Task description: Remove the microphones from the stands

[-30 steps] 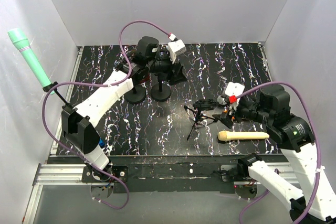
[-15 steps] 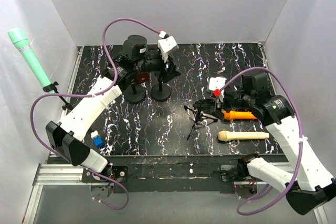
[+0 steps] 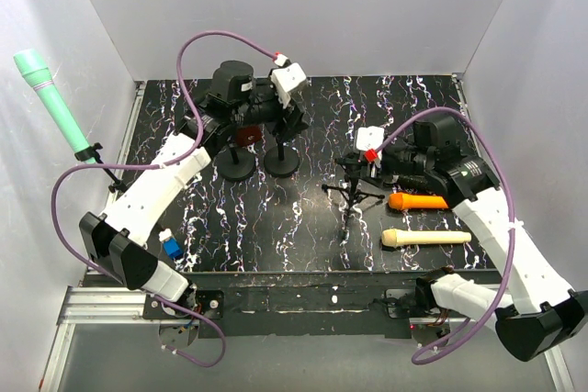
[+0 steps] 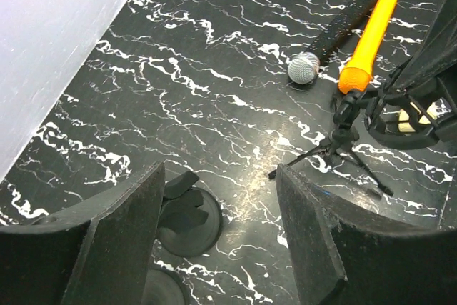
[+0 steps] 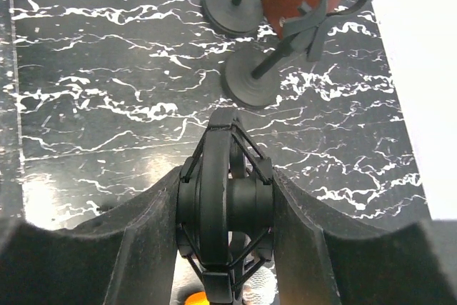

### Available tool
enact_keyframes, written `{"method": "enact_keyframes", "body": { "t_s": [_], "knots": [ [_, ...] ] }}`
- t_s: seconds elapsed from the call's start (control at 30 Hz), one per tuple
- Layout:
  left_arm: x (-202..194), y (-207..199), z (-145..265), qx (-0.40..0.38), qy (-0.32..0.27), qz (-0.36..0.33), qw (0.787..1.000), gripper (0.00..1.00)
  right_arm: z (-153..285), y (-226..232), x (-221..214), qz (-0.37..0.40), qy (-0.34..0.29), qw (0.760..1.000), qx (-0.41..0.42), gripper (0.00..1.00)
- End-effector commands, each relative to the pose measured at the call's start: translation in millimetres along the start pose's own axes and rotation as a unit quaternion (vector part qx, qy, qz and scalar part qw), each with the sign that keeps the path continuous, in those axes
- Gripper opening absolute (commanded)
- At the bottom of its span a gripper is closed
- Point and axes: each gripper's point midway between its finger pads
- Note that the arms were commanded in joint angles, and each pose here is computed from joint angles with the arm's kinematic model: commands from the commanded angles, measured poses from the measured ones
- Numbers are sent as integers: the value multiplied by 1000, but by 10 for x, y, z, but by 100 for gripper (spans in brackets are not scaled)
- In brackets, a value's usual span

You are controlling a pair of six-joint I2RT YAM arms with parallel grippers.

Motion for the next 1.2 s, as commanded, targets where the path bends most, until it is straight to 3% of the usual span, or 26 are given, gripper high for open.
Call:
{"method": "enact_keyframes", "body": {
  "t_s": [0.0, 0.43, 0.77, 0.97, 1.17],
  "knots": [
    [81, 183, 206, 30, -15, 3, 999, 63, -54, -372, 240, 42, -40, 996, -61, 43],
    [-42, 304, 303, 40, -14, 37, 998, 63, -260, -1485, 711, 134, -97, 962, -216, 31],
    [-91, 299, 345, 43, -2, 35, 998, 63, -491, -2108, 661, 126, -93, 951, -266, 30],
    [-106, 356, 379, 54, 6, 30, 998, 64, -615, -2141, 322, 70, -58, 962, -259, 39],
    [-106, 368, 376, 54, 7, 30, 998, 64, -623, -2082, 206, 23, -45, 968, -247, 63]
  ]
}}
Point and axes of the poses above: each gripper's point midway between its finger pads, its own z axis back along the fingers, its own y axis along the line the jaws close on, x = y × z, and after that the axes turned 7 degrees about -z, right-handed
